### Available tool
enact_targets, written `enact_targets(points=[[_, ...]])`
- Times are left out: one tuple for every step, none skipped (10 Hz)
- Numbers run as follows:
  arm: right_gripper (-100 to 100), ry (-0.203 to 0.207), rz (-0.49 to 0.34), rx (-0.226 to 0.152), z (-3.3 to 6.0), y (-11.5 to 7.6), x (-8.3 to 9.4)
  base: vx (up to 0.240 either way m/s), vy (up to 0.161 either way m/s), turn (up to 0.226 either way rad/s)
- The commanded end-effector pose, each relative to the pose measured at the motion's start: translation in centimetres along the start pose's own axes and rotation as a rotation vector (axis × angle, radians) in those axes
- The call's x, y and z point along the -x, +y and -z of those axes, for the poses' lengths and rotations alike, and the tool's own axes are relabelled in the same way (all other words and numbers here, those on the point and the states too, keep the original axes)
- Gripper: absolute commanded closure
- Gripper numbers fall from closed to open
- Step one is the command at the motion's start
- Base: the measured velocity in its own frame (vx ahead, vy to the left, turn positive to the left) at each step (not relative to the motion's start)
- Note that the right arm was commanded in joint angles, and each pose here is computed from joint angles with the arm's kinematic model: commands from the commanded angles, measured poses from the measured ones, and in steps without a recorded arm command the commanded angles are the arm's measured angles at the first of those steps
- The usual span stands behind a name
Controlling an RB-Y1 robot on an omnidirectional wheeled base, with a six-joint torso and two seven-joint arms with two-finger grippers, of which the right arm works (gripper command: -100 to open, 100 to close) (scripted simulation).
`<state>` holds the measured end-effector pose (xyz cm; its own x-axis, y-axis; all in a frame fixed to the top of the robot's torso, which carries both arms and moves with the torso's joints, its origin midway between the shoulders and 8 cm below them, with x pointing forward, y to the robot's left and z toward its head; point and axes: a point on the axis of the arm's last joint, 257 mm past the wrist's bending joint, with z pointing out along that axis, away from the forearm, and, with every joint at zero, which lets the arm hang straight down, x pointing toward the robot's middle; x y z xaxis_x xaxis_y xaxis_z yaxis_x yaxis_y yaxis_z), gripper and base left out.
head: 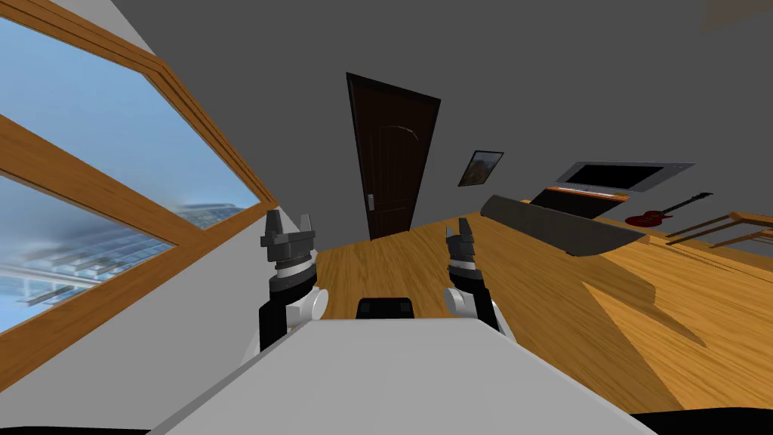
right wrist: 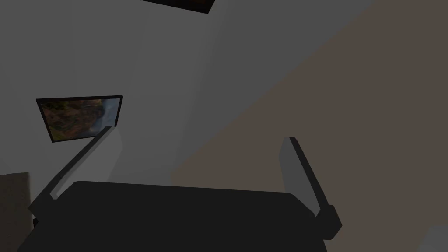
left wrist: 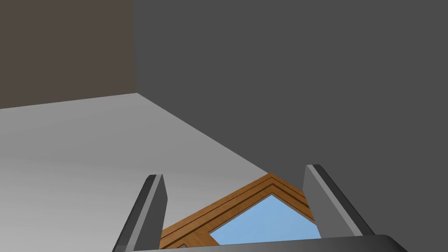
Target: Pull the door open
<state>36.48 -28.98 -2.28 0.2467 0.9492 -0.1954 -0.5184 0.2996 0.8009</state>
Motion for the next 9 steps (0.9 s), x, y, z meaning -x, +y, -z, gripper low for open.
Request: enact_targets(points=[[-100, 0.016, 0.033, -0.006, -0.01, -0.6, -0.4, 0.092, 0.041, 0.004], [-100, 0.026, 0.054, -0.01, -0.02, -1.0, -0.7, 0.157, 0.059, 0.017], [-100, 0.037, 0.076, -0.014, -0.02, -1.4, -0.9, 0.173, 0.054, 0.01], [-100, 0.052, 0.106, -0.019, -0.02, -2.0, -1.3, 0.178, 0.07, 0.014], [-100, 0.066, 0.137, -0.024, -0.01, -2.6, -1.7, 0.191, 0.078, 0.014], [-100, 0.084, 0.173, -0.03, 0.01, -3.2, -2.1, 0.212, 0.076, 0.013], [-100, 0.093, 0.191, -0.033, 0.02, -3.6, -2.4, 0.184, 0.065, 0.01], [-100, 0.112, 0.229, -0.038, 0.05, -4.4, -2.8, 0.167, 0.06, 0.014], [-100, 0.122, 0.25, -0.041, 0.06, -4.8, -3.1, 0.147, 0.07, 0.014]])
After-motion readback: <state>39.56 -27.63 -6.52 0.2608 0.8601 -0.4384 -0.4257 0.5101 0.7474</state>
